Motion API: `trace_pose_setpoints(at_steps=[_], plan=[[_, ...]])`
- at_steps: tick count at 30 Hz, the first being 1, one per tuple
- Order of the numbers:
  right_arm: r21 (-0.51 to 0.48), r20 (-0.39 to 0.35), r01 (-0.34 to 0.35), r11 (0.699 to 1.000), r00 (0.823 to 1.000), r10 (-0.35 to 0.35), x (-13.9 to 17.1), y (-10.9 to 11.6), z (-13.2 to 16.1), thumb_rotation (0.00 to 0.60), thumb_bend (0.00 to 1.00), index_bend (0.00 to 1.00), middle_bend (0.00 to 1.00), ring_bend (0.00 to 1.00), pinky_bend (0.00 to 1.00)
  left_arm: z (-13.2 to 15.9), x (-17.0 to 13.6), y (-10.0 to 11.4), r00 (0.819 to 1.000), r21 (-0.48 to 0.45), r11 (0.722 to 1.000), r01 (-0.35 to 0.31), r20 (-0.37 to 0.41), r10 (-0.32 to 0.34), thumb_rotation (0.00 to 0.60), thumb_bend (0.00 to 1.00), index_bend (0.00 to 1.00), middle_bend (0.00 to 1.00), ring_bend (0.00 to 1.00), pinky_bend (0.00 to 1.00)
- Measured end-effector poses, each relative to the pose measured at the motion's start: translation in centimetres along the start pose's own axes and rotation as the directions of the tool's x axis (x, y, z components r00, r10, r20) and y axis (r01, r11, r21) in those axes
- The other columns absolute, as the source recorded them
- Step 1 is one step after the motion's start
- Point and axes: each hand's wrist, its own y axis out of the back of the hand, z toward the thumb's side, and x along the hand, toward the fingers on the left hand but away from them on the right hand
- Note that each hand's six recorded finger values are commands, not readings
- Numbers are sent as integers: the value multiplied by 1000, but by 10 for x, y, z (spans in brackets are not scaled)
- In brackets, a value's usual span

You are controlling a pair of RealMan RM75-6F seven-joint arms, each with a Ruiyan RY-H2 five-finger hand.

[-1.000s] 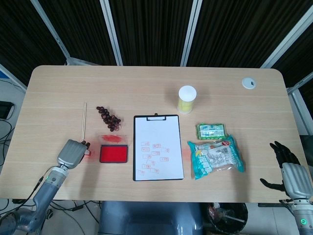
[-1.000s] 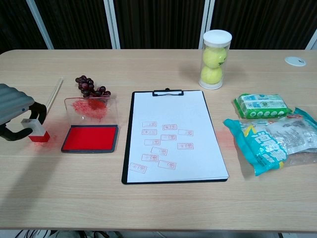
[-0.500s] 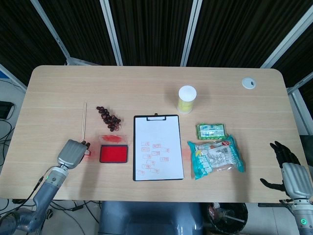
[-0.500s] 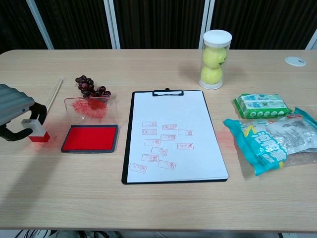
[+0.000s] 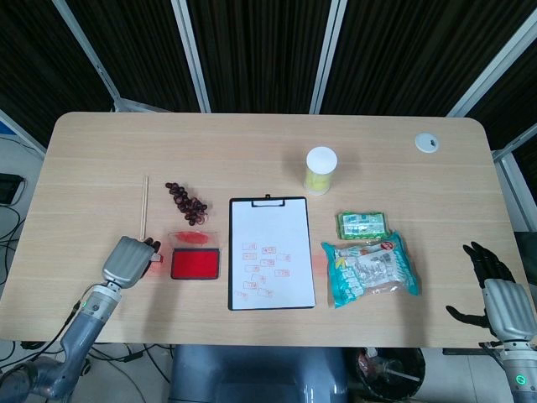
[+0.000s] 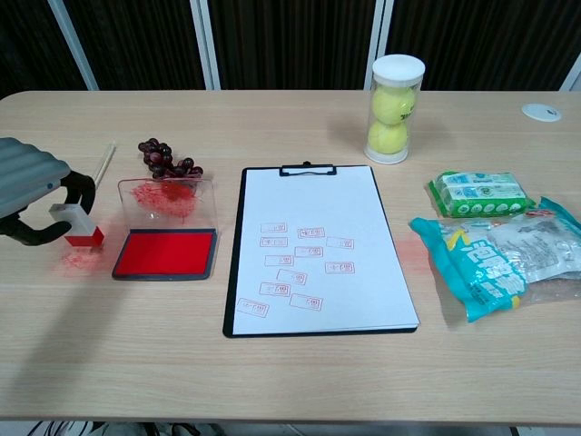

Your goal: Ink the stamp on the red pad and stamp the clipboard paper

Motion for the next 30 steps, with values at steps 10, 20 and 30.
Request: trace_pose_setpoints(at_steps=[10,20,30], plan=[[-9,4,-3,1000,1000,3,0,0,-1,600,170,0,0,0,135,42,15,27,997,-14,998,-56,55,57,600,487,718,775,997,1000],[-25,8,-9,1000,1000,10,0,0,-2,600,170,0,0,0,135,70,25,40,995,9,997,-70,67,69,600,489,734,794,998,1000],[-35,11,-13,999,1000,13,0,0,-2,600,169,0,0,0,135,82,25,39,999,34,999,-20,41,19,600,489,736,797,998,1000]])
